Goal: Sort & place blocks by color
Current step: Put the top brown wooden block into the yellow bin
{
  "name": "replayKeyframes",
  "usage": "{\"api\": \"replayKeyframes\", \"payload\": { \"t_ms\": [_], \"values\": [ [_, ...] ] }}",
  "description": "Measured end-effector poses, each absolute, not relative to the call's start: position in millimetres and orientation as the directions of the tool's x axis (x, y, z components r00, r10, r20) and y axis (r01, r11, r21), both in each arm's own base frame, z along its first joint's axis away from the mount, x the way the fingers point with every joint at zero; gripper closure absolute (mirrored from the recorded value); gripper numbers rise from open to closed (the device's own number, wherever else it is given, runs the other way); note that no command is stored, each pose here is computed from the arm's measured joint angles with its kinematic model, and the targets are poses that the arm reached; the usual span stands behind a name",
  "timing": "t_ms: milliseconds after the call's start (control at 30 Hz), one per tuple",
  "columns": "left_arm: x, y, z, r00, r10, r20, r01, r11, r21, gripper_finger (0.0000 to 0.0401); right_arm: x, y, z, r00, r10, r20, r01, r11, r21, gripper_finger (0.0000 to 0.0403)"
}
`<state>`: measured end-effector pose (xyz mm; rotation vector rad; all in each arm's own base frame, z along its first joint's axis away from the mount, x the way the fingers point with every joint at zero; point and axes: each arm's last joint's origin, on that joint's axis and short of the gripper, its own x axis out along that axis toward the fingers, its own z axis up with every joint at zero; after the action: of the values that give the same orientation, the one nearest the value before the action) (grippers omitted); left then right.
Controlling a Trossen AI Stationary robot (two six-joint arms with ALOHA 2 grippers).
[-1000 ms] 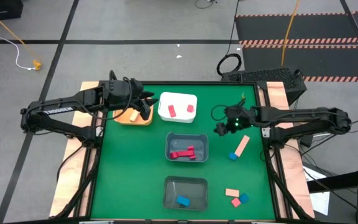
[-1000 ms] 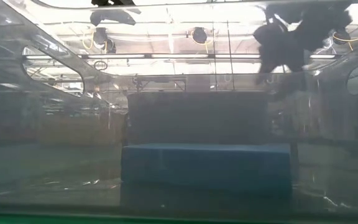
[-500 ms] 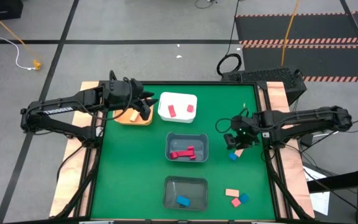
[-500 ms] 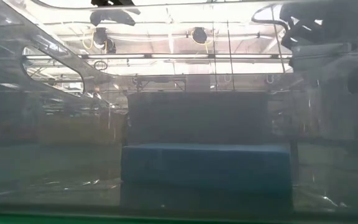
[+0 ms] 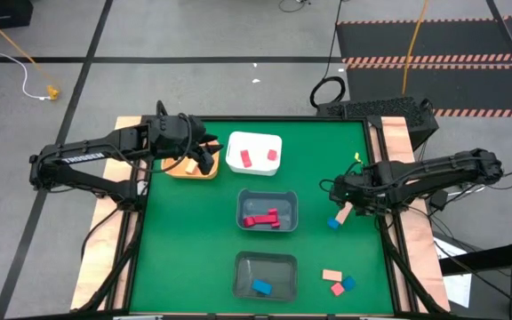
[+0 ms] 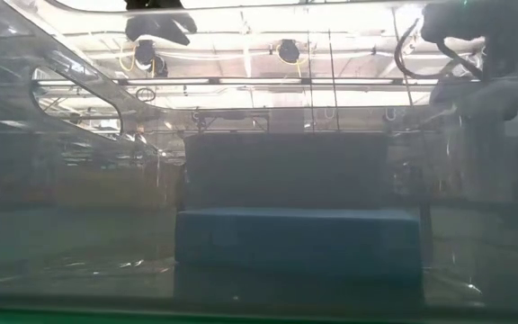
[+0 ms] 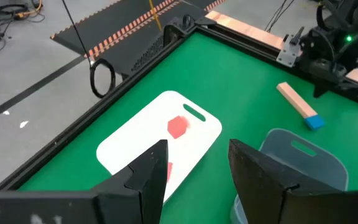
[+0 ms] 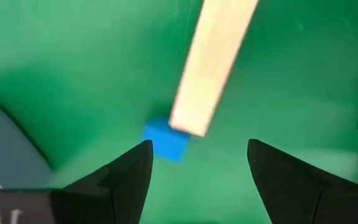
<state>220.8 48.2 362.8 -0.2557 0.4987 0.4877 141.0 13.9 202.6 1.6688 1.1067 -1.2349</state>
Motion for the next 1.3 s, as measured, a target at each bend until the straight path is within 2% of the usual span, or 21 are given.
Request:
{"api": "replayKeyframes", "payload": {
  "t_ms": [167,300,533,700,867,1000,1233,1300],
  "values": [
    [221,50,363,0.768,0.390,-0.508,-0.492,0.867,-0.078,0.0231,140,12,193,0.150,0.115,-0.982,0.904,-0.417,0.089,0.0152],
    [219,57,364,0.758,0.413,-0.505,-0.516,0.853,-0.078,0.0231,138,14,175,0.142,0.117,-0.983,0.890,-0.449,0.075,0.0152],
    [216,70,364,0.732,0.459,-0.504,-0.565,0.821,-0.074,0.0231,136,14,141,0.219,0.124,-0.968,0.852,-0.507,0.128,0.0152],
    [213,78,364,0.714,0.487,-0.503,-0.566,0.824,-0.005,0.0231,130,14,129,0.217,0.126,-0.968,0.818,-0.565,0.110,0.0152],
    [209,89,365,0.694,0.523,-0.496,-0.563,0.822,0.080,0.0231,130,14,128,0.217,0.125,-0.968,0.815,-0.569,0.109,0.0155],
    [206,96,365,0.676,0.547,-0.494,-0.569,0.813,0.122,0.0231,128,14,128,0.201,0.125,-0.972,0.817,-0.568,0.096,0.0185],
    [202,105,365,0.652,0.575,-0.494,-0.556,0.805,0.204,0.0231,127,13,127,0.183,0.124,-0.975,0.823,-0.562,0.083,0.0281],
    [201,107,365,0.646,0.582,-0.494,-0.554,0.802,0.221,0.0231,127,13,127,0.184,0.124,-0.975,0.834,-0.544,0.088,0.0291]
  ]
}}
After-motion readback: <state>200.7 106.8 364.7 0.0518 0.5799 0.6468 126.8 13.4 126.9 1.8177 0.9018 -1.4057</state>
